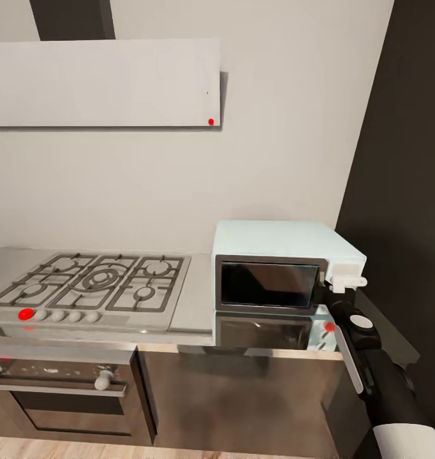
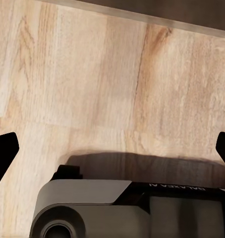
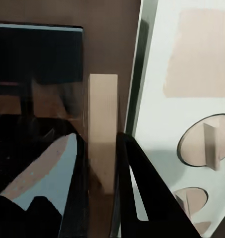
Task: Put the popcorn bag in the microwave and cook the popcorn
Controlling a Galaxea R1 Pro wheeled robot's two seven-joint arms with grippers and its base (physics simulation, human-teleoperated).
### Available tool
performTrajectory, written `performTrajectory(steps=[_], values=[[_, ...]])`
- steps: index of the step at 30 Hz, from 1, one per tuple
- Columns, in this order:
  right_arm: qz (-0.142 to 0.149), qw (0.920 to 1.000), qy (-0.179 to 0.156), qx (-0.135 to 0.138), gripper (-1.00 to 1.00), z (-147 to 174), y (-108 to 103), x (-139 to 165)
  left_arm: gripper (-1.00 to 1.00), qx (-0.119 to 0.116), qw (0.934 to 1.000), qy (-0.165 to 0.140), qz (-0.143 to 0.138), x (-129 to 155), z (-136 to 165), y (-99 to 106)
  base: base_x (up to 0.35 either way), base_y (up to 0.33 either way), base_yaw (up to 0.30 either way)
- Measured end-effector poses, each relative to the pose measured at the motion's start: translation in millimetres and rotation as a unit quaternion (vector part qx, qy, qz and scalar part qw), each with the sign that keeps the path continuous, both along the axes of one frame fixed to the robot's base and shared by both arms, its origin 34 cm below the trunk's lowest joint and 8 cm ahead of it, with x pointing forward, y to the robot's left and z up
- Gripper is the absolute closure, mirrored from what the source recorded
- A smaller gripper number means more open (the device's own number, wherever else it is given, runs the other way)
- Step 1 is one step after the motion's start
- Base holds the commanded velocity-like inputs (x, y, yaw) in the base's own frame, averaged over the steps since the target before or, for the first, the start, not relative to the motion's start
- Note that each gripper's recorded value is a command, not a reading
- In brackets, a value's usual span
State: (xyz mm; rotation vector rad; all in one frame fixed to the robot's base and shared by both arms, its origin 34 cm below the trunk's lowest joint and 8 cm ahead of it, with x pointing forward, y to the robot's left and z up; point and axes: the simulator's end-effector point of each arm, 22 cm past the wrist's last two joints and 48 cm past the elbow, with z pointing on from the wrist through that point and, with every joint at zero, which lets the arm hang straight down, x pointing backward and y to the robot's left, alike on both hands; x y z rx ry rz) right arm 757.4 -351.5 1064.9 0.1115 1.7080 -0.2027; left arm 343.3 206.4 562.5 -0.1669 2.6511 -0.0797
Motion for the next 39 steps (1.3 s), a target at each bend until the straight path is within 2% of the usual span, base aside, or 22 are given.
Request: performTrajectory(steps=[25,36,39], values=[[0.008,0.9999,-0.001,0.007,1.00,-0.4,6.0,1.1,-1.00,0.000,1.0000,0.000,0.000,0.0,-0.1,0.0,-0.065,0.003,0.000],[0.003,1.0000,0.000,0.000,1.00,0.0,2.7,0.4,-1.00,0.000,1.0000,0.000,0.000,-0.2,0.0,0.0,-0.073,0.033,0.000],[0.007,0.9999,-0.001,0.007,1.00,-0.6,5.9,1.4,-1.00,0.000,1.0000,0.000,0.000,0.0,-0.3,0.0,-0.244,0.000,0.000]])
